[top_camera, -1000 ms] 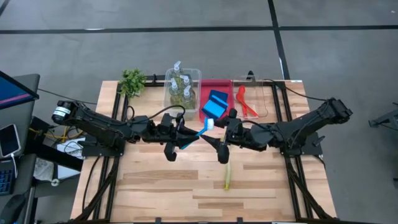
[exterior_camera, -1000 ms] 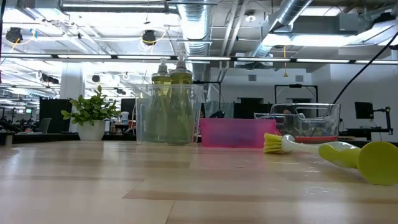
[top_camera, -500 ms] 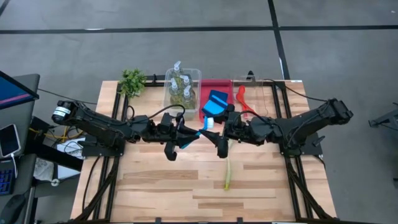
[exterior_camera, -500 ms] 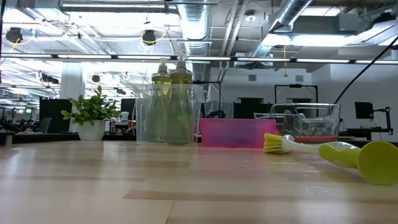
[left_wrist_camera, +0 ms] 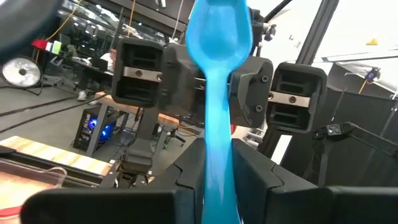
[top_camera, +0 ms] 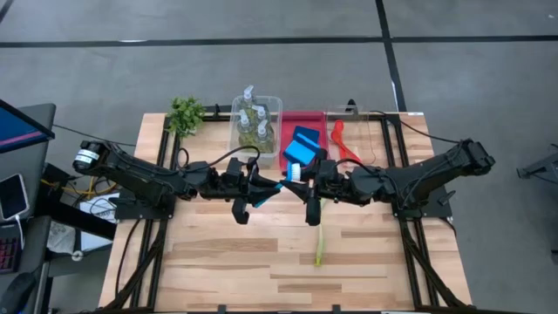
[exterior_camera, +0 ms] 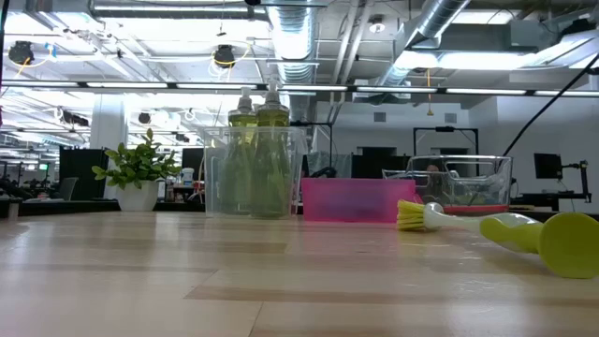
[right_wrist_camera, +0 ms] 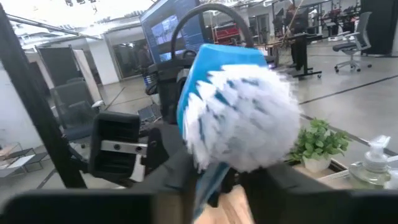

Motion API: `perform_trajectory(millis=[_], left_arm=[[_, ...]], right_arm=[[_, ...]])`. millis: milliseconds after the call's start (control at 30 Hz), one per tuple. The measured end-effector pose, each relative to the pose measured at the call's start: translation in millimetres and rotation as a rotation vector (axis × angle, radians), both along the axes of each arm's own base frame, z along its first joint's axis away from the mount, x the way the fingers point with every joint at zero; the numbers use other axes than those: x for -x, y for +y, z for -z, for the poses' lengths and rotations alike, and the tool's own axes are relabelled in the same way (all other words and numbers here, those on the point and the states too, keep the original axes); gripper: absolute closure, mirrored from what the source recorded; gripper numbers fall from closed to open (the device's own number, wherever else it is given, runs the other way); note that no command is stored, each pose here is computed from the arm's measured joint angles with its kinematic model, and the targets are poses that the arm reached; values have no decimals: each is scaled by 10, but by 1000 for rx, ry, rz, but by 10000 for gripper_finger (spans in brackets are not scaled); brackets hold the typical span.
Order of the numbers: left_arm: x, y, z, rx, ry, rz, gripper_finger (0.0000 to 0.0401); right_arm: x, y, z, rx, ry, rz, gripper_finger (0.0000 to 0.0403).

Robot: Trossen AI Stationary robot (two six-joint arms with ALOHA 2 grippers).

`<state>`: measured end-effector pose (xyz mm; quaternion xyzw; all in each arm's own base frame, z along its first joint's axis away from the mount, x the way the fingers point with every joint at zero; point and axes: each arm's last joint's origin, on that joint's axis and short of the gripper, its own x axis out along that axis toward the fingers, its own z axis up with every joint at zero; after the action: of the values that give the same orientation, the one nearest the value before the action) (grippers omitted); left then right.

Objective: Pick & Place Kitchen Sink Supplies
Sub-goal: Put the blue dish brush into the transparent bin

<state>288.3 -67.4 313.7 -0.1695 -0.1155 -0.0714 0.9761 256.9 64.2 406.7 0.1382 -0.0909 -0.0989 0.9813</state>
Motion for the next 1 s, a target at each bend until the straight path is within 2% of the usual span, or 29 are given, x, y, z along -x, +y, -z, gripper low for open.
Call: perform_trajectory(millis=[133, 467, 600, 1000], left_arm=[[1, -4, 0, -18, -2, 6, 337], [2, -4, -4, -6, -6, 7, 336], [2, -3, -5, -4, -6, 6, 331], [0, 26, -13, -4, -11, -5, 260]], right_arm=[[-3, 16, -8, 3, -10, -56, 366], [-3, 20, -20, 8, -23, -73, 351], [-2, 20, -21, 7, -24, -74, 363], [-2, 16, -22, 11, -24, -63, 360]])
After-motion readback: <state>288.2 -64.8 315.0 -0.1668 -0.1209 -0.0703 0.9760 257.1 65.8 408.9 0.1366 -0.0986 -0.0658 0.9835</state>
